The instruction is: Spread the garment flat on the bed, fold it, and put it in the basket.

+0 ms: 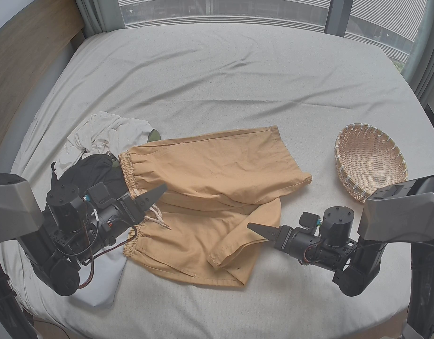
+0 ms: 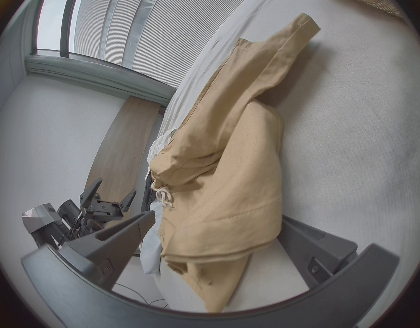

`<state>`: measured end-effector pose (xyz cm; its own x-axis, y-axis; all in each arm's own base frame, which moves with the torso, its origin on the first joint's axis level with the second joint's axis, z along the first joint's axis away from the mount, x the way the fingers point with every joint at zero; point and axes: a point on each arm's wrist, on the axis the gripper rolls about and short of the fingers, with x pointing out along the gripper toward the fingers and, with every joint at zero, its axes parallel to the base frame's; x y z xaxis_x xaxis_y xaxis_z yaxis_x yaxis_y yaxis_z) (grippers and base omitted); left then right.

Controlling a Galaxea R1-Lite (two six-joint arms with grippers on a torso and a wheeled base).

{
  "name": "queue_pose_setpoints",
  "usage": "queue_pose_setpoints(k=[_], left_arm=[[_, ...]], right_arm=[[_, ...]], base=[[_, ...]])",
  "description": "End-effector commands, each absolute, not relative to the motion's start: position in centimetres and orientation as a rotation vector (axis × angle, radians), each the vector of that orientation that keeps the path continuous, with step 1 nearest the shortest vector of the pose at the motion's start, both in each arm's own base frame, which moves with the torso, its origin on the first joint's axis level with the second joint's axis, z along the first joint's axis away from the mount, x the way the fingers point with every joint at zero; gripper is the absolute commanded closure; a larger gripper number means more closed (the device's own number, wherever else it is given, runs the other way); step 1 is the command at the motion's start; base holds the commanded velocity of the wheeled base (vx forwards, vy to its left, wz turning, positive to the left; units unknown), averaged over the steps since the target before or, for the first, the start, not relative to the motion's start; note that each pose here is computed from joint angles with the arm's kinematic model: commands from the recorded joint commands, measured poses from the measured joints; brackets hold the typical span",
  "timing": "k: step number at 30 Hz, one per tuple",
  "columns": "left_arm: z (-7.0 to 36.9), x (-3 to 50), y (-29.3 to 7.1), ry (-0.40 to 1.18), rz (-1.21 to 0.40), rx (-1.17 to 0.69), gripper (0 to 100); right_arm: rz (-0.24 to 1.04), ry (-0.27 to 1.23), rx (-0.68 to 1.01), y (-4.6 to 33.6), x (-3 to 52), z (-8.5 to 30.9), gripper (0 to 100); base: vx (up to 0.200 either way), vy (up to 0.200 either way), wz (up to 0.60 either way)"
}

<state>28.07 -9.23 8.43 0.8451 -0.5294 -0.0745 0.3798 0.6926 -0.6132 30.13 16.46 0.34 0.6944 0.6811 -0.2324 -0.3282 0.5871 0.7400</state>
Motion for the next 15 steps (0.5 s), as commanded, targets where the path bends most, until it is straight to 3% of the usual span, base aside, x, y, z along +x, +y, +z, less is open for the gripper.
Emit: queue_pose_setpoints(k=[1, 15], left_arm=[[8.4, 28.1, -9.2, 0.254, -0.514, -0.624, 0], [8.2, 28.1, -9.3, 0.261, -0.51, -0.624, 0]], right_arm=[[0.567, 0.504, 0.739, 15.3, 31.1, 0.3, 0], [0.557, 0.379, 0.818, 13.5, 31.9, 4.5, 0]], base=[[0.0, 0.0, 0.0], [0.0, 0.0, 0.0]])
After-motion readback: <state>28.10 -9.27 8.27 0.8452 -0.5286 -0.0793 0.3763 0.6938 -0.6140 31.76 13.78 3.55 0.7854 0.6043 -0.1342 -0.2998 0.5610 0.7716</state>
